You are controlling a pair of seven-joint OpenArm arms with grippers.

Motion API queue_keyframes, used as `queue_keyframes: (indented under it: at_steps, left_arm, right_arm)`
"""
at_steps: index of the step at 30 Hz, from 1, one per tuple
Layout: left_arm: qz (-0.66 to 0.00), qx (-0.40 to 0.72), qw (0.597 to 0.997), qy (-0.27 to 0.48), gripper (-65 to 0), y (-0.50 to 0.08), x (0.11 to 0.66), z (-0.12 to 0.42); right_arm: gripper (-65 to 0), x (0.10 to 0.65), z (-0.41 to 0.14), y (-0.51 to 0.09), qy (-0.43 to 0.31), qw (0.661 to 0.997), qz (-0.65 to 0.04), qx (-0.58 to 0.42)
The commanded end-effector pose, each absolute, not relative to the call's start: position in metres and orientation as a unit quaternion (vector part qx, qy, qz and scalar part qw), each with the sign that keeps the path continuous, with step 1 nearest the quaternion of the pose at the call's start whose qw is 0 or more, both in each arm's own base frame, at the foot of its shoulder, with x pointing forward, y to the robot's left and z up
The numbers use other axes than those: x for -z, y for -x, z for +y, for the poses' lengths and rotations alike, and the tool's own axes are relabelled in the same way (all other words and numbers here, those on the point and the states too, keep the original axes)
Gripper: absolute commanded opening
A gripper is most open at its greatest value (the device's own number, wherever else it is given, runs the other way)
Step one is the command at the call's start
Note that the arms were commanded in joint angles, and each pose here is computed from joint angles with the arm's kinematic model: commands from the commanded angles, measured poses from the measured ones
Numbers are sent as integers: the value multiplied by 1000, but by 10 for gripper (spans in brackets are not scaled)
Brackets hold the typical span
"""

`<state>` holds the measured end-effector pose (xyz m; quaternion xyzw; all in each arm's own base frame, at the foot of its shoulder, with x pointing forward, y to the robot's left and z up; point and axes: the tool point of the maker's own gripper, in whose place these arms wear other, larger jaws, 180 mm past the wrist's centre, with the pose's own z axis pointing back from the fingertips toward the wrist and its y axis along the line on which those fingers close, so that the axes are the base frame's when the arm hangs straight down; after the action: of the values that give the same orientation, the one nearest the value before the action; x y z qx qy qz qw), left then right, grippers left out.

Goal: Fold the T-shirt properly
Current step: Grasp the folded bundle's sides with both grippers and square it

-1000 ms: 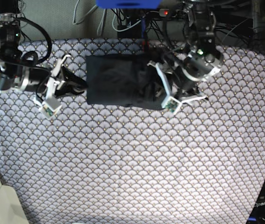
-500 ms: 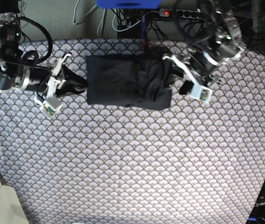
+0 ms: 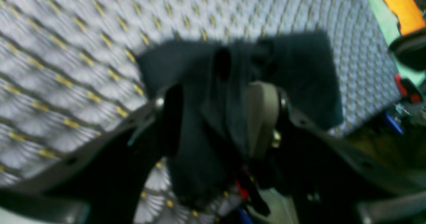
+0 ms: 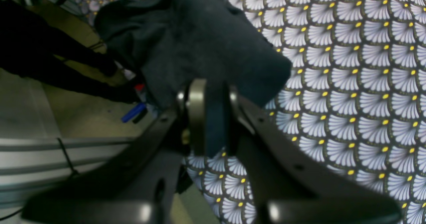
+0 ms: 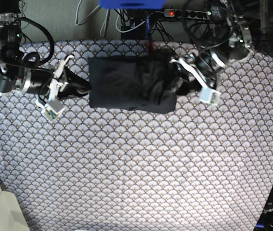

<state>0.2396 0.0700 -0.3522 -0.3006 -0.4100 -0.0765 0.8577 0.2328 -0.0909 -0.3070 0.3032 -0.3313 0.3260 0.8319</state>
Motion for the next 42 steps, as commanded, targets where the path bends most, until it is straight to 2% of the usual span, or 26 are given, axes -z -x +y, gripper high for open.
queue_keyframes:
  at_steps: [1,16,25,26,28,31,32,38,42]
  left_arm:
    - [-426,73,847,310,-347,-244,345,69]
    - [-394,98,844,352,-347,-246,359,34]
    - [-376,85,848,363,-354,-247,374,32]
    - [-377,85,848,363,-364,-247,373,32]
    - [-380,87,847,362,-436,-248,371,32]
    - [-384,92,845,361,-626,-253,367,33]
    - [-384,92,845,360,-650,-254,368,33]
    - [-390,91,844,357,-650,-256,365,35]
    - [-421,87,840,332,-650,-261,348,54]
  right_arm:
    - [-577,294,-89,-237,-311,819,-352,-329]
    - [-577,294,-89,-237,-312,819,-352,-329]
    - [-577,294,-89,-237,-312,819,-352,-329]
    - [-577,294,-89,-237,-312,819,-352,-329]
    - [-577,294,-89,-237,-312,819,-352,-329]
    - [-577,294,-89,-237,-312,819,-352,-329]
    - [-577,294,-89,-237,-312,819,-352,-329]
    - [-577,294,-89,-237,-312,819,-352,-329]
    - [-577,294,-89,-237,-312,819,-352,-329]
